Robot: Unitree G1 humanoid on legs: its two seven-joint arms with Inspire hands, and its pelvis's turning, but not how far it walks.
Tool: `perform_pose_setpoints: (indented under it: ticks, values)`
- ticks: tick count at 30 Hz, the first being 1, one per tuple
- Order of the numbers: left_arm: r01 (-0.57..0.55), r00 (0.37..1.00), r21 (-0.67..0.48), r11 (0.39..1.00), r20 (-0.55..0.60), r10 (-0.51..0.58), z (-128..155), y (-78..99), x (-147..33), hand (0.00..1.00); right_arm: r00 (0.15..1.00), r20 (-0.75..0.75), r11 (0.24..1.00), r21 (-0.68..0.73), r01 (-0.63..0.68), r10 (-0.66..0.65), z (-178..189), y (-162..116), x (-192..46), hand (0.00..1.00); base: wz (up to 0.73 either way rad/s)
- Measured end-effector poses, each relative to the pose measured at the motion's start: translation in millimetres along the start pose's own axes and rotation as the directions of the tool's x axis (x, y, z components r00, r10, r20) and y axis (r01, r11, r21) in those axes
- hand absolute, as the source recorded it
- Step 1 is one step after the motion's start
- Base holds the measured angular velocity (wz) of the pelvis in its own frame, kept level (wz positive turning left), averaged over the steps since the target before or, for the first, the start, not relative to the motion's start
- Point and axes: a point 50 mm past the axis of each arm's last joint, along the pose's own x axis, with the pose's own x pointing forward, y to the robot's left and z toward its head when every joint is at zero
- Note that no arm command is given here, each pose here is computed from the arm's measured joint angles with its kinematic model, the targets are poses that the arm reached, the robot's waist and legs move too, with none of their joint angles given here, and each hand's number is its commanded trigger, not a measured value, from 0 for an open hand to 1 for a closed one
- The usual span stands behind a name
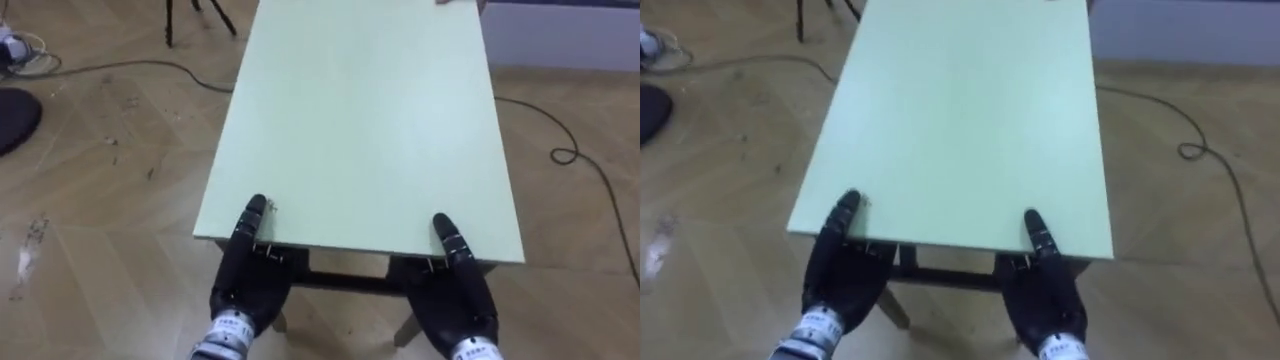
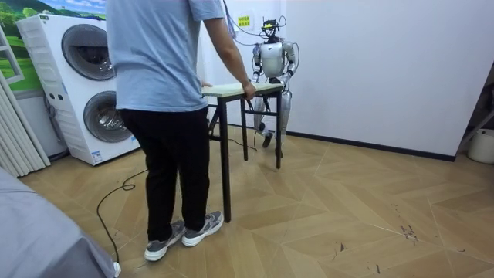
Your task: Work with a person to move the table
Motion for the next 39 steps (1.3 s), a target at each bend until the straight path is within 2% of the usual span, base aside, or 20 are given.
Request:
perform_pose_setpoints:
  ticks: [4, 10, 14, 21, 24, 29, 39]
  values:
    - [0.027, 0.997, -0.005, 1.0, 0.074, -0.027, 17.8, -6.1, -0.5, 1.0, 0.997, -0.057, 0.998, -0.021, -0.055, 0.054, -9.2, 17.9, 18.4, 1.0, -0.6]
    - [0.102, 0.994, 0.088, 0.991, 0.032, -0.105, 22.1, -30.6, 10.5, 1.0, 0.994, -0.011, 0.994, -0.003, -0.106, 0.106, -3.2, 23.2, 22.7, 1.0, 0.3]
    - [0.086, 0.995, 0.089, 0.992, 0.039, -0.09, 22.5, -29.7, 10.7, 1.0, 0.996, -0.006, 0.996, 0.016, -0.091, 0.092, -6.1, 23.2, 24.4, 1.0, -0.32]
    - [0.03, 0.998, 0.098, 0.995, 0.049, -0.034, 21.9, -17.1, 2.3, 1.0, 0.999, -0.018, 0.999, 0.026, -0.043, 0.044, -13.4, 12.1, 19.6, 1.0, -0.13]
    - [0.028, 0.999, 0.103, 0.994, 0.043, -0.032, 19.9, -19.0, 4.1, 1.0, 0.999, -0.003, 0.999, 0.027, -0.037, 0.037, -12.3, 10.8, 19.5, 1.0, 0.06]
    - [-0.032, 0.996, 0.035, 0.999, 0.079, 0.029, 14.5, -4.2, -8.0, 1.0, 0.999, -0.042, 1.0, -0.003, -0.03, 0.03, -16.8, 9.3, 22.6, 1.0, -0.37]
    - [-0.001, 0.999, 0.046, 0.999, 0.032, 0.0, 5.4, -14.9, 0.7, 1.0, 0.998, 0.01, 0.998, -0.02, -0.061, 0.061, -5.5, 11.8, 20.2, 1.0, 0.27]
